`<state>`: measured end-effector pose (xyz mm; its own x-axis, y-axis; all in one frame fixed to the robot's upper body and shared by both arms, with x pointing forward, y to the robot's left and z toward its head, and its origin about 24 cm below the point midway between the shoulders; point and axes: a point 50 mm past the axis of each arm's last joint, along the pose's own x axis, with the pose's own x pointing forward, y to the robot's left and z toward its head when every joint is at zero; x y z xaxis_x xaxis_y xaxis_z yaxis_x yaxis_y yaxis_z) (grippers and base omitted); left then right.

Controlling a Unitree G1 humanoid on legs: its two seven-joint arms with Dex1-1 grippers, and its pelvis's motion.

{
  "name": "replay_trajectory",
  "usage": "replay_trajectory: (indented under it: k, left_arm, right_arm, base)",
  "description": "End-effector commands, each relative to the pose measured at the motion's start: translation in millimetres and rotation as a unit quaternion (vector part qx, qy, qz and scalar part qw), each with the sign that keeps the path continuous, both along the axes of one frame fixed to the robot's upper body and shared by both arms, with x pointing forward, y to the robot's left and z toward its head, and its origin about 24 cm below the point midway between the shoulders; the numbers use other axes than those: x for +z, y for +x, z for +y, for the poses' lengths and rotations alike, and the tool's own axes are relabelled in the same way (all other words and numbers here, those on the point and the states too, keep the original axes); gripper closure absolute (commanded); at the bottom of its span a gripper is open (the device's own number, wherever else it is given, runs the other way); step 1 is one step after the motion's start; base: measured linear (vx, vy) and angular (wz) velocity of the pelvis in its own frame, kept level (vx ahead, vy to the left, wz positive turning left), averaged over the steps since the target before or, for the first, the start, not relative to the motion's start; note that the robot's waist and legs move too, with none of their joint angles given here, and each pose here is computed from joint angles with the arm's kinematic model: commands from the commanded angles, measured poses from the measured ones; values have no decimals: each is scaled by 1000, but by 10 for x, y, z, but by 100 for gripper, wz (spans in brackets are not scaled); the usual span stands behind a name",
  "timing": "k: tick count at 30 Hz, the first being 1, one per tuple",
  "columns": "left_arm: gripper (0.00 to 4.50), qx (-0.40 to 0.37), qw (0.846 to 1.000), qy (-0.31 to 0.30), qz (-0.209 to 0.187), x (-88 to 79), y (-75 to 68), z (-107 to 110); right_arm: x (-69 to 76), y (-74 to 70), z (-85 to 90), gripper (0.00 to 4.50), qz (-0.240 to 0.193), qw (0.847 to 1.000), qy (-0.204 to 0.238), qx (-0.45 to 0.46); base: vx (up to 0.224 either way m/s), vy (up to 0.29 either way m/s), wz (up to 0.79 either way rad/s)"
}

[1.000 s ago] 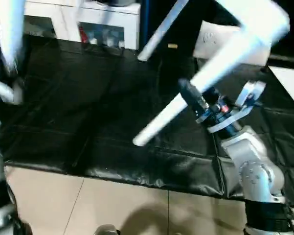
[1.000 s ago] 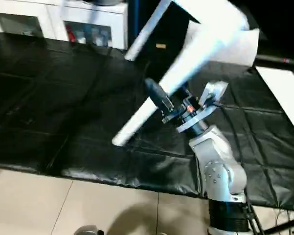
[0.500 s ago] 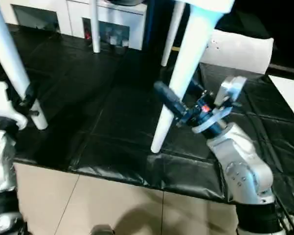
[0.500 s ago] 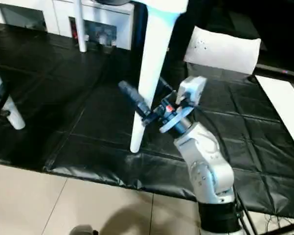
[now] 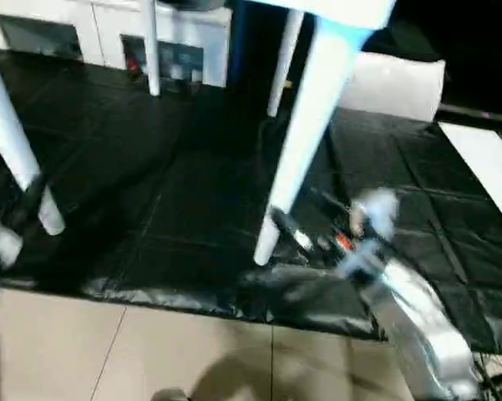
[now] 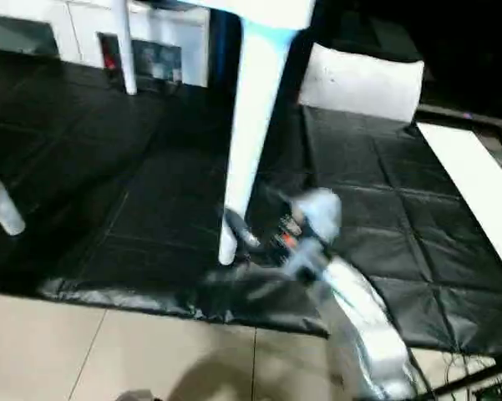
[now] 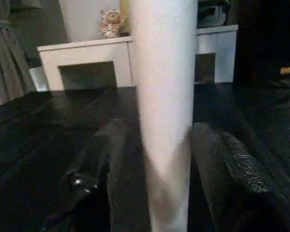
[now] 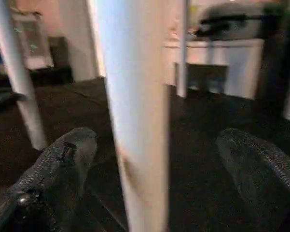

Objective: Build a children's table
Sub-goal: Flip table

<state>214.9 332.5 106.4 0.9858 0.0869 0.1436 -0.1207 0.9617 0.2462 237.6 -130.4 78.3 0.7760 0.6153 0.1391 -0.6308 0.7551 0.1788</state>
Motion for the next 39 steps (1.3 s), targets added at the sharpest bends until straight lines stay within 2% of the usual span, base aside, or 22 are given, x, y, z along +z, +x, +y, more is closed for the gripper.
replay_trajectory:
  k: [1,3,4,5,6,7,8,9,10,11,12,14,17,19,20,23,27,31,34,39]
  left_arm:
    - [171,3,1000,-17,-9,13,-132,-12]
    - [154,12,1000,-28,-4,-33,-221,-14]
    - [141,-4,999,-40,0,-58,-313,-111]
    - [134,-21,998,-56,0,-65,-350,-199]
    - [134,-21,998,-56,0,-65,-350,-199]
    - [126,-79,991,-100,28,-108,-391,-493]
    - [126,-79,991,-100,28,-108,-391,-493]
    - [115,-108,987,-114,43,-130,-392,-646]
    - [115,-141,981,-124,55,-146,-342,-854]
    - [115,-158,977,-129,59,-152,-305,-968]
    - [115,-163,976,-133,60,-156,-283,-1014]
    - [115,-164,975,-138,62,-234,-108,-1120]
    - [115,-173,974,-126,79,-355,103,-1224]
    - [115,-173,973,-127,87,-369,120,-1234]
    - [115,-180,970,-129,99,-371,123,-1270]
    - [115,-177,970,-132,103,-359,102,-1299]
    - [115,-180,968,-132,113,-415,61,-1319]
    - [115,-180,963,-159,125,-513,-47,-1333]
    - [115,-182,963,-146,135,-611,-147,-1327]
    - [115,-203,952,-175,144,-713,-384,-1359]
  right_arm:
    - [27,-64,-133,0,-5,999,-6,-35]
    - [17,-124,-163,0,-1,999,-7,-50]
    - [18,-192,-211,0,6,997,-1,-80]
    - [14,-225,-238,0,15,995,2,-98]
    - [14,-225,-238,0,15,995,2,-98]
    - [20,-290,-269,0,36,992,14,-122]
    - [20,-290,-269,0,36,992,14,-122]
    - [26,-311,-263,0,46,991,23,-126]
    - [32,-324,-233,0,55,991,25,-123]
    - [32,-328,-207,0,61,991,25,-119]
    - [29,-329,-192,0,65,991,26,-117]
    - [-99,-271,-179,0,107,985,1,-134]
    - [-313,-163,-162,0,164,974,-55,-149]
    - [-313,-146,-124,0,160,978,-46,-124]
    - [-328,-105,-137,0,158,977,-67,-129]
    - [-348,-90,-127,0,166,976,-66,-126]
    - [-384,-109,-75,0,161,976,-92,-115]
    - [-400,-163,-27,0,140,981,-112,-75]
    - [-424,-179,-28,0,142,983,-103,-54]
    - [-505,-262,-17,0,140,986,-86,-6]
  base:
    - [0,0,0]
    - [0,0,0]
    - [0,0,0]
    - [0,0,0]
    - [0,0,0]
    - [0,0,0]
    - [0,0,0]
    - [0,0,0]
    - [0,0,0]
    - [0,0,0]
    - [-74,22,8]
    - [-83,1,6]
    - [-2,-49,9]
    - [13,83,-45]
    - [31,102,-29]
    - [-3,-21,2]
    - [-13,-37,0]
    - [-28,8,0]
    - [-62,13,-4]
    - [-19,-81,10]
